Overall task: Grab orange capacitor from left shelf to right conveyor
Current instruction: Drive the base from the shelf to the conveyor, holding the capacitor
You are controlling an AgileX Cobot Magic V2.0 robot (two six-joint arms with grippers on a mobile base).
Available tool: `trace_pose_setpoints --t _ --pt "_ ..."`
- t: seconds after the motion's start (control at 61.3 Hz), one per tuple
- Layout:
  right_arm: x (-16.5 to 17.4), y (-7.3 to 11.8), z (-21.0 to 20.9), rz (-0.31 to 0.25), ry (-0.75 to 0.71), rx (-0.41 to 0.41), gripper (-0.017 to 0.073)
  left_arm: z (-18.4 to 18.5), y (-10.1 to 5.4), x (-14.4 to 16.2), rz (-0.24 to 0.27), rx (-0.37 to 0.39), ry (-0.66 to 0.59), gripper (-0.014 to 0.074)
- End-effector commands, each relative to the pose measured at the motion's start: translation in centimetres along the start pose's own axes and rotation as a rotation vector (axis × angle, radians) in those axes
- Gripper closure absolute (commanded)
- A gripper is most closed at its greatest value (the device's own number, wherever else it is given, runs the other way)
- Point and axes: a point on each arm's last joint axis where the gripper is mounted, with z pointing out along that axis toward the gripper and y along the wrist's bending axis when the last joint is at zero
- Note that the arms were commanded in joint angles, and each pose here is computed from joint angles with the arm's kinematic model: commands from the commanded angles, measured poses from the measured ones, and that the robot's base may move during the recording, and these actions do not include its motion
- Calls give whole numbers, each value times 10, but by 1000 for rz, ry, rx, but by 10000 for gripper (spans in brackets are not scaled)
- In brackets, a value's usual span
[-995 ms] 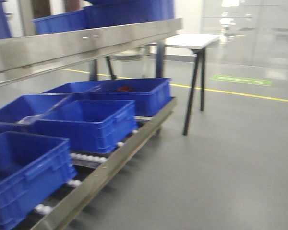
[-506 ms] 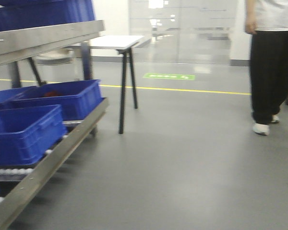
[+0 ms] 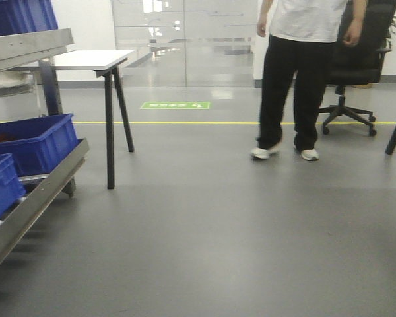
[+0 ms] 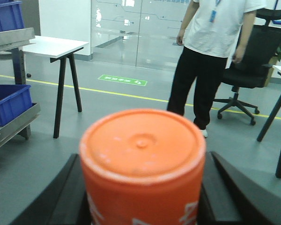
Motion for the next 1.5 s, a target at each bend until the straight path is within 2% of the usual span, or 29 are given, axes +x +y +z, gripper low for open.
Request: trace_pose_setpoints --t 0.0,1.484 --pt "-17 -1 -1 -10 -103 7 437 -1 0 -10 -3 -3 -105 720" --pt "-17 -1 -1 -10 -101 7 437 -1 0 -10 -3 -3 -105 720"
